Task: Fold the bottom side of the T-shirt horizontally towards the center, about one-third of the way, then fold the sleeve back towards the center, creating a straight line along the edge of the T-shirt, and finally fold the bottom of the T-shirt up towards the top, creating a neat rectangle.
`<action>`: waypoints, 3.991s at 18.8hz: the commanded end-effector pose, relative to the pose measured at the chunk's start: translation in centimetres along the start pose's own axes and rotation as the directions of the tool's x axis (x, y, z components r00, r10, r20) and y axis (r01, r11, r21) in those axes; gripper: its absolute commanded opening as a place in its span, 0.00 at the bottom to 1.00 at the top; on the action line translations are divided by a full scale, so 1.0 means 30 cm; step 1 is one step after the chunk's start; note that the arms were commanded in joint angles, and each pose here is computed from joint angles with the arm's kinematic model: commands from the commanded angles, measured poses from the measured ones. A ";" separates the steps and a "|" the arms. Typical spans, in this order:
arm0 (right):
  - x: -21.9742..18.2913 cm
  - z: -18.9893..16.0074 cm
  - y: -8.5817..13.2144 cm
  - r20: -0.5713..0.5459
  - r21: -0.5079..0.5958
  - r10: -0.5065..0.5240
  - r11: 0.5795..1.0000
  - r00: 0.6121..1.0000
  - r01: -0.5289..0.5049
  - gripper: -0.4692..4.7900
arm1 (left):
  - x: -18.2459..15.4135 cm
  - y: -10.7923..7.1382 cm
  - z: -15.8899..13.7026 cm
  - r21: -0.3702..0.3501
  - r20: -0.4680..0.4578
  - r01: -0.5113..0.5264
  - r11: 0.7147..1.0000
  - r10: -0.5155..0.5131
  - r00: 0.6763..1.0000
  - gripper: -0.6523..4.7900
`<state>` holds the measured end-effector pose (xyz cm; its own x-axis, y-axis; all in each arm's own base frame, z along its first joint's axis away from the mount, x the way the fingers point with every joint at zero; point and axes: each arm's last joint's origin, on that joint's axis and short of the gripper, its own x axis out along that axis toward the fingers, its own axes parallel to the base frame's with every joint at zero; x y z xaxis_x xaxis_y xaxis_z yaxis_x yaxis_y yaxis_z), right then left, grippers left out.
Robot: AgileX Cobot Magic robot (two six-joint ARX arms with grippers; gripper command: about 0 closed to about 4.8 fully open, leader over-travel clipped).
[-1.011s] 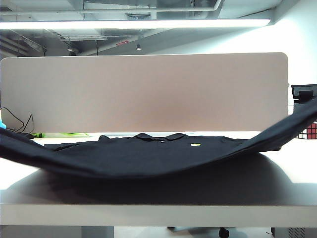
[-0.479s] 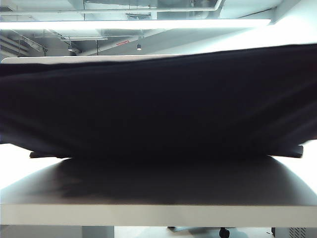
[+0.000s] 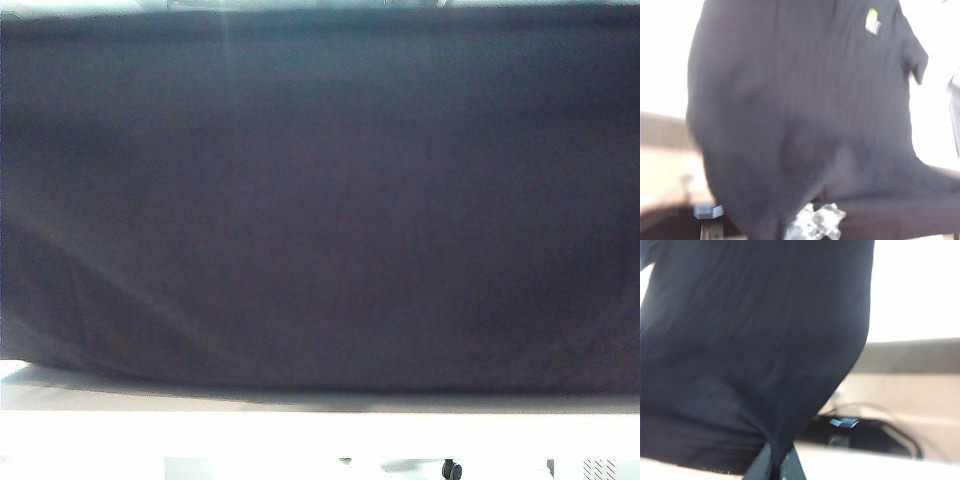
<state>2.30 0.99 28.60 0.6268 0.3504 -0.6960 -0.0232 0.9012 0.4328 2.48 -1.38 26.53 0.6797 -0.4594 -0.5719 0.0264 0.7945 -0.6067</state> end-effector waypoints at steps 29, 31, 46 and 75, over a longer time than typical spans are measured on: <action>0.684 0.736 -0.311 0.155 0.027 -0.150 0.989 0.977 0.147 0.55 | 0.666 0.253 0.699 0.044 0.205 -0.270 0.962 0.256 0.945 0.47; 0.728 0.733 -0.367 0.111 0.063 -0.158 0.986 0.981 0.151 0.55 | 0.679 0.289 0.708 0.023 0.201 -0.278 0.960 0.268 0.942 0.48; 0.872 0.775 -0.511 0.045 0.131 -0.178 0.977 0.983 0.170 0.60 | 0.892 0.432 0.782 -0.016 0.078 -0.291 0.957 0.291 0.953 0.64; 0.991 0.748 -0.558 -0.022 0.173 -0.164 0.971 0.986 0.166 0.46 | 1.034 0.477 0.772 -0.002 0.000 -0.144 0.990 0.144 0.990 0.44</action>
<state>39.54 -9.71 14.91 0.6841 0.1876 -0.7049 0.1639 0.9021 0.3992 41.42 5.17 13.99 0.7275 -0.3302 -0.6014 -0.0377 0.8560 -0.5156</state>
